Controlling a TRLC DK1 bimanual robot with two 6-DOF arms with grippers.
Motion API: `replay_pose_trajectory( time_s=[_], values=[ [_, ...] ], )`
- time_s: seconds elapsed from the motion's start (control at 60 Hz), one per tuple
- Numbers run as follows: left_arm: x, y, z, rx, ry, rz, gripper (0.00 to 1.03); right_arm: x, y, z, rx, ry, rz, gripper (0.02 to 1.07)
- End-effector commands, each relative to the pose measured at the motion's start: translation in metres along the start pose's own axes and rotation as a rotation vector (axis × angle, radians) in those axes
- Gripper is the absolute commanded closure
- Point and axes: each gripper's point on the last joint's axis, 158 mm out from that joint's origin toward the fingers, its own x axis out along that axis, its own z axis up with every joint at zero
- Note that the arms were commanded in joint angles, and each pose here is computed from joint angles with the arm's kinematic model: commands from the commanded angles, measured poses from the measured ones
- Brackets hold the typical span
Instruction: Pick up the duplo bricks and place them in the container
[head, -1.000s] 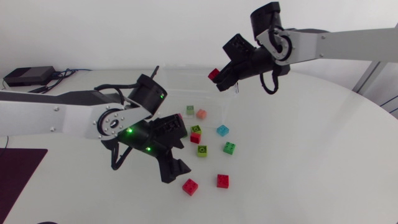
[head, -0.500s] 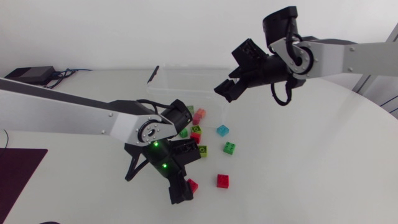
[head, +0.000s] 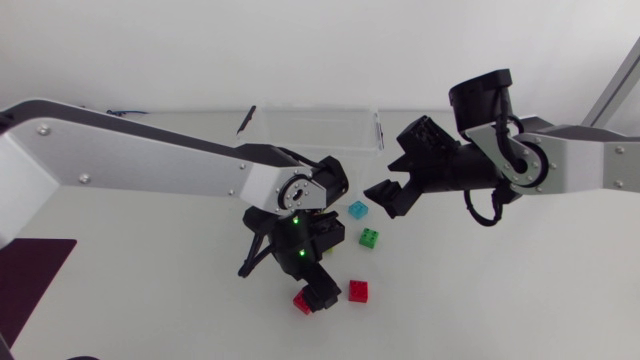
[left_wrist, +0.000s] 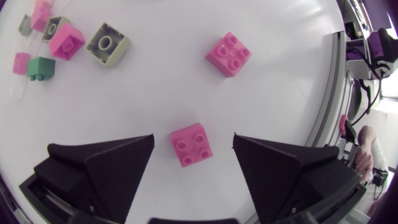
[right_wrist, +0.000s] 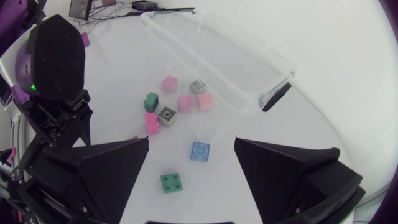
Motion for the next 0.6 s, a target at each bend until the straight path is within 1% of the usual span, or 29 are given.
replay_pose_trajectory(
  time_s=[0.0, 0.1, 0.183, 0.283, 0.317, 0.35, 0.367, 0.4, 0.483, 0.583],
  values=[
    [0.010, -0.001, -0.003, -0.046, 0.047, 0.013, 0.17, -0.007, 0.007, -0.011, 0.012, -0.002, 0.005, 0.07],
    [0.014, 0.001, -0.004, -0.062, 0.059, 0.032, 0.21, -0.018, 0.019, -0.021, -0.012, -0.006, 0.027, 0.07],
    [0.016, 0.002, -0.006, -0.068, 0.069, 0.046, 0.31, -0.026, 0.030, -0.033, -0.026, 0.001, 0.049, 0.07],
    [0.020, 0.003, -0.011, -0.080, 0.090, 0.056, 0.46, -0.038, 0.040, -0.044, -0.065, 0.010, 0.064, 0.07],
    [0.021, 0.005, -0.011, -0.084, 0.093, 0.060, 0.50, -0.041, 0.041, -0.047, -0.069, 0.010, 0.066, 0.07],
    [0.022, 0.006, -0.011, -0.086, 0.097, 0.063, 0.56, -0.045, 0.044, -0.051, -0.075, 0.013, 0.069, 0.07],
    [0.023, 0.007, -0.012, -0.090, 0.099, 0.063, 0.64, -0.047, 0.045, -0.053, -0.080, 0.016, 0.072, 0.07],
    [0.025, 0.008, -0.013, -0.095, 0.105, 0.064, 0.76, -0.049, 0.046, -0.057, -0.086, 0.020, 0.073, 0.07],
    [0.033, 0.006, -0.020, -0.095, 0.136, 0.063, 0.77, -0.051, 0.055, -0.071, -0.100, 0.043, 0.103, 0.07],
    [0.037, 0.001, -0.029, -0.083, 0.160, 0.062, 0.80, -0.051, 0.077, -0.095, -0.140, 0.088, 0.175, 0.07]
  ],
)
